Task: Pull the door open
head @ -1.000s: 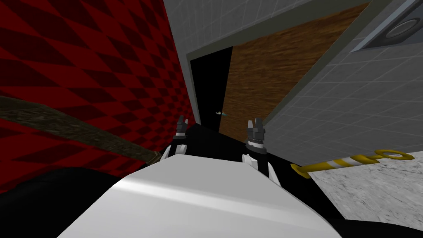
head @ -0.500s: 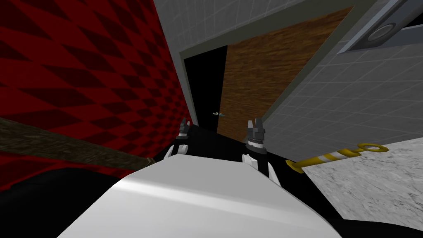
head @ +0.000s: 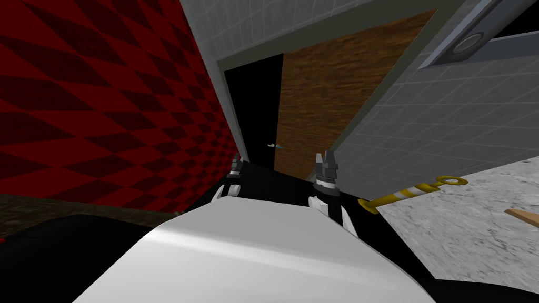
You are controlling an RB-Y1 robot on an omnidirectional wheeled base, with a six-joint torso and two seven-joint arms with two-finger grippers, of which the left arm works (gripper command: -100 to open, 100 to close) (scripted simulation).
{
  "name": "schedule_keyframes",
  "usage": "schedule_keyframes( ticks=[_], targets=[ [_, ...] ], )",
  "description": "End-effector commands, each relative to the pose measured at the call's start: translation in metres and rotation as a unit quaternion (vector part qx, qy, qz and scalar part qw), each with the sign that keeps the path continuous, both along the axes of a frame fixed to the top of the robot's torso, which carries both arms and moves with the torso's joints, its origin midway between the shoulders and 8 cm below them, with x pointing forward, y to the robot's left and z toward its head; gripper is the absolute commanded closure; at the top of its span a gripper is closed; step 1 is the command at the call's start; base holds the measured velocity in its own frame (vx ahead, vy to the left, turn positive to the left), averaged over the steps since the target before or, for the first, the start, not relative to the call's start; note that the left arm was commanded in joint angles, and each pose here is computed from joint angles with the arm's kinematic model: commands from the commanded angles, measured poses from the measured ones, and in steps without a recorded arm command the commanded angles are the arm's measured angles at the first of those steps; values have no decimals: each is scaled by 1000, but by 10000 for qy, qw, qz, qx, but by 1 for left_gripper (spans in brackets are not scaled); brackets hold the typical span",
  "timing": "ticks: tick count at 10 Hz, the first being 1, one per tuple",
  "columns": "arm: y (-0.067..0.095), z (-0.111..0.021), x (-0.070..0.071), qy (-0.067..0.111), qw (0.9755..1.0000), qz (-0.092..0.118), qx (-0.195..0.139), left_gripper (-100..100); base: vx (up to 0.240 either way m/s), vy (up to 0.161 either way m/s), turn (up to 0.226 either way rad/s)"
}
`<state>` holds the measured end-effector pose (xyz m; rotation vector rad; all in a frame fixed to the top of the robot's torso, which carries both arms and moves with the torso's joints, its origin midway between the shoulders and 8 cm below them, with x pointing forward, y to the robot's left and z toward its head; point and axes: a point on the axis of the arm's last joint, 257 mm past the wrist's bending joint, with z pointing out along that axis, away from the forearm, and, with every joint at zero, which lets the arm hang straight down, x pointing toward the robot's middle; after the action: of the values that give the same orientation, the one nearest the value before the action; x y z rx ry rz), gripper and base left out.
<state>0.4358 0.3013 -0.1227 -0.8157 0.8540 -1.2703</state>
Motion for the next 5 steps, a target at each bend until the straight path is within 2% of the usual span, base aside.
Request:
schedule_keyframes(
  ticks=[1,3,5],
  targets=[
    [2,-13,5,97,9999,-27,-45,-100,94,-22,-150],
    [5,-26,9,202,9998,-34,-78,-100,89,-24,-77],
    [9,-45,15,346,9993,-51,-134,-100,71,-16,-116]
  ],
)
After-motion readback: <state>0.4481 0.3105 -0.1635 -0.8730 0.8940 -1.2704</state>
